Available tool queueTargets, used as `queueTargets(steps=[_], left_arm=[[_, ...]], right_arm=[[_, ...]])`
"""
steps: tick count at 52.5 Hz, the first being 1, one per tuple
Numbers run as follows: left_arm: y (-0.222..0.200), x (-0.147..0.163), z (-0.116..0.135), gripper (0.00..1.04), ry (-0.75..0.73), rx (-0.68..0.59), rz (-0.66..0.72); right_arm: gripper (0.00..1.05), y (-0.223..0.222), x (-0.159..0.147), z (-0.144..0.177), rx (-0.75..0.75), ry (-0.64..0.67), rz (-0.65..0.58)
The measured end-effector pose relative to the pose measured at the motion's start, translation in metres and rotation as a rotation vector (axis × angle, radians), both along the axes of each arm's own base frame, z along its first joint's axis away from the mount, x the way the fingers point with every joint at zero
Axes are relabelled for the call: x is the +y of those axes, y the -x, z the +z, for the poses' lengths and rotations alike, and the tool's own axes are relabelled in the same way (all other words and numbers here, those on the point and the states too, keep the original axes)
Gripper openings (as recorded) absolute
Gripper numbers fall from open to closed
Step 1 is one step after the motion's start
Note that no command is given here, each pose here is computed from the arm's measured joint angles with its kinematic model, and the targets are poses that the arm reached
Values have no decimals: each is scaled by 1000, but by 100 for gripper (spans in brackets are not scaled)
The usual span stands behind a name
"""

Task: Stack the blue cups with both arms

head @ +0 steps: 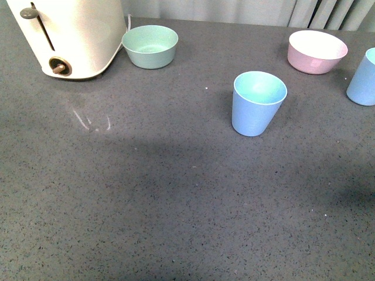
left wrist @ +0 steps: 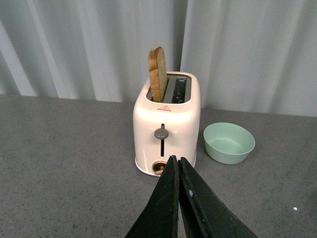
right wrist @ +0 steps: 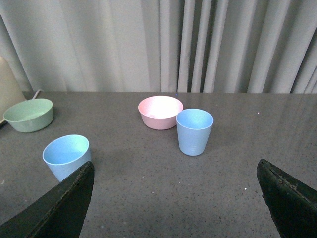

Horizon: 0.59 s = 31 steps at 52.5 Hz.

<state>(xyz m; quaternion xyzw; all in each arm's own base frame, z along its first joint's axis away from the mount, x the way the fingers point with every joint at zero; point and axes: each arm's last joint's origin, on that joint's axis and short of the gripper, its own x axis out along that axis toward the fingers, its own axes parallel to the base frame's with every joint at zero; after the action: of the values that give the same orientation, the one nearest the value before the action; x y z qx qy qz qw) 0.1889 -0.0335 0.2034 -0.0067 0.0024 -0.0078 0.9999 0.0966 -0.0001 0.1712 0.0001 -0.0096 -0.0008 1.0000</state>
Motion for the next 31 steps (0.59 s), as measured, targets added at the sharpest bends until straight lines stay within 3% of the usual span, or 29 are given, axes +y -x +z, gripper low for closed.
queueTargets(steps=[31], left_arm=[[46,33,-26,2,-3,3,21]], right_arm=[[96,0,0,0,0,0,0]])
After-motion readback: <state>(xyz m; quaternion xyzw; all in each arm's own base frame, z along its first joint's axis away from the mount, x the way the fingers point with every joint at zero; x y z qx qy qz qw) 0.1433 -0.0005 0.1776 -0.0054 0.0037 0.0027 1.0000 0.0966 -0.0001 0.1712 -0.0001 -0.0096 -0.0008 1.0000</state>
